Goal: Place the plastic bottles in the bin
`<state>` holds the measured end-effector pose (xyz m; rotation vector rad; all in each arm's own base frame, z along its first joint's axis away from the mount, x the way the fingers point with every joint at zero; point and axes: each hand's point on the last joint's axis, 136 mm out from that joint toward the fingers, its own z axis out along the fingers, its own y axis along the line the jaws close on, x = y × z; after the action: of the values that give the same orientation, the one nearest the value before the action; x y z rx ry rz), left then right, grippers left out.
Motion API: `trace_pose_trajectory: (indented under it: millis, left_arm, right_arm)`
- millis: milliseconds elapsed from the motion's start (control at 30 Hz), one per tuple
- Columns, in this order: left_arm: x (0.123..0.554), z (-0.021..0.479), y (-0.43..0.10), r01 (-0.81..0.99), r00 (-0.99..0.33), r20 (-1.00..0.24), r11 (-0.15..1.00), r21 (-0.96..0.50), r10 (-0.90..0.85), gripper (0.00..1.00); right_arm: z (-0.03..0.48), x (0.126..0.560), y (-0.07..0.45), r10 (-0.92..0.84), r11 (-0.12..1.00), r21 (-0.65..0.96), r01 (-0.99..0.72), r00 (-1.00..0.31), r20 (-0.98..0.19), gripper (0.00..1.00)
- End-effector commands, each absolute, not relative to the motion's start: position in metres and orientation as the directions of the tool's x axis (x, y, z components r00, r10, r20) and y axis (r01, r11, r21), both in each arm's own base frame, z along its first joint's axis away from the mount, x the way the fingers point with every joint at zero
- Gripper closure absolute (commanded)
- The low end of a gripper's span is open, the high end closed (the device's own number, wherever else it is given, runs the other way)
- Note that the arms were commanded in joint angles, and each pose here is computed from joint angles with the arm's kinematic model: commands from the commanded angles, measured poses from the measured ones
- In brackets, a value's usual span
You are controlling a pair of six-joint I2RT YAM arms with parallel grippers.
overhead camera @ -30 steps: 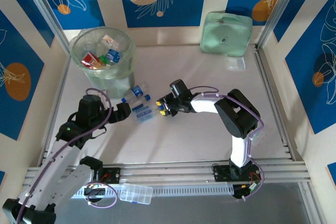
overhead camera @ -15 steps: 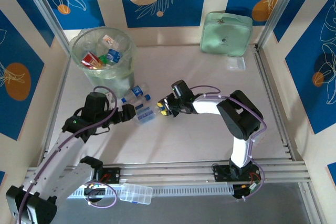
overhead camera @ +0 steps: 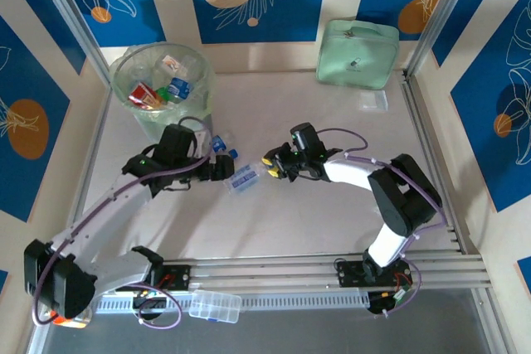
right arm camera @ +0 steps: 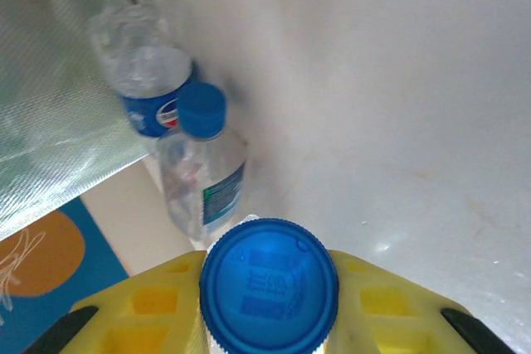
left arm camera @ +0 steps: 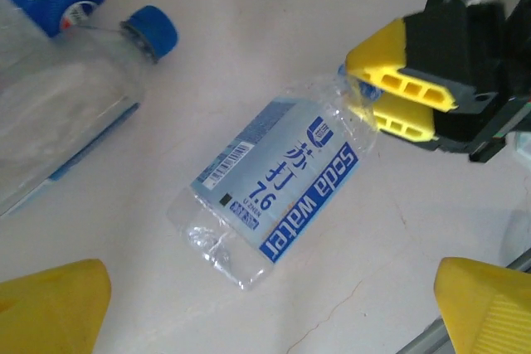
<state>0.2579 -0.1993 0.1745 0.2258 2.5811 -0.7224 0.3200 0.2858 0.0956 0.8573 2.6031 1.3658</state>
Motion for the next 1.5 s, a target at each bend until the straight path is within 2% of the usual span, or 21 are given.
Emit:
trace_pose_trajectory:
  millis: [0, 67, 233, 633, 733, 933, 1167, 1467]
  left_arm:
    - [0.246, 0.171, -0.213, 0.392, -0.878, -0.433, 0.823, -0.41, 0.203, 0.01]
    - [0.246, 0.17, -0.215, 0.424, -0.868, -0.428, 0.826, -0.372, 0.253, 0.01]
    - [0.242, 0.177, -0.232, 0.505, -0.842, -0.428, 0.758, -0.413, 0.328, 0.01]
    - [0.228, 0.19, -0.255, 0.551, -0.831, -0.424, 0.639, -0.537, 0.361, 0.01]
    - [0.226, 0.196, -0.26, 0.552, -0.831, -0.436, 0.612, -0.567, 0.345, 0.01]
    - [0.216, 0.213, -0.267, 0.58, -0.814, -0.469, 0.536, -0.614, 0.343, 0.08]
    - [0.21, 0.234, -0.269, 0.602, -0.797, -0.514, 0.485, -0.634, 0.318, 0.06]
    - [0.208, 0.24, -0.271, 0.612, -0.79, -0.523, 0.463, -0.642, 0.318, 0.39]
  right_arm:
    - [0.115, 0.311, 0.285, 0.418, 0.454, 0.824, 0.338, -0.898, 0.138, 0.83]
    - [0.126, 0.31, 0.285, 0.386, 0.446, 0.845, 0.295, -0.915, 0.116, 0.83]
    - [0.159, 0.306, 0.295, 0.254, 0.417, 0.9, 0.129, -0.967, 0.021, 0.83]
    - [0.231, 0.288, 0.307, 0.079, 0.212, 0.965, -0.154, -0.982, -0.174, 0.83]
    - [0.24, 0.284, 0.307, 0.069, 0.2, 0.958, -0.207, -0.972, -0.225, 0.83]
    - [0.257, 0.276, 0.305, 0.051, 0.191, 0.925, -0.328, -0.938, -0.343, 0.83]
    - [0.264, 0.27, 0.304, 0.023, 0.24, 0.878, -0.415, -0.901, -0.432, 0.83]
    - [0.264, 0.27, 0.304, 0.031, 0.244, 0.878, -0.411, -0.902, -0.43, 0.83]
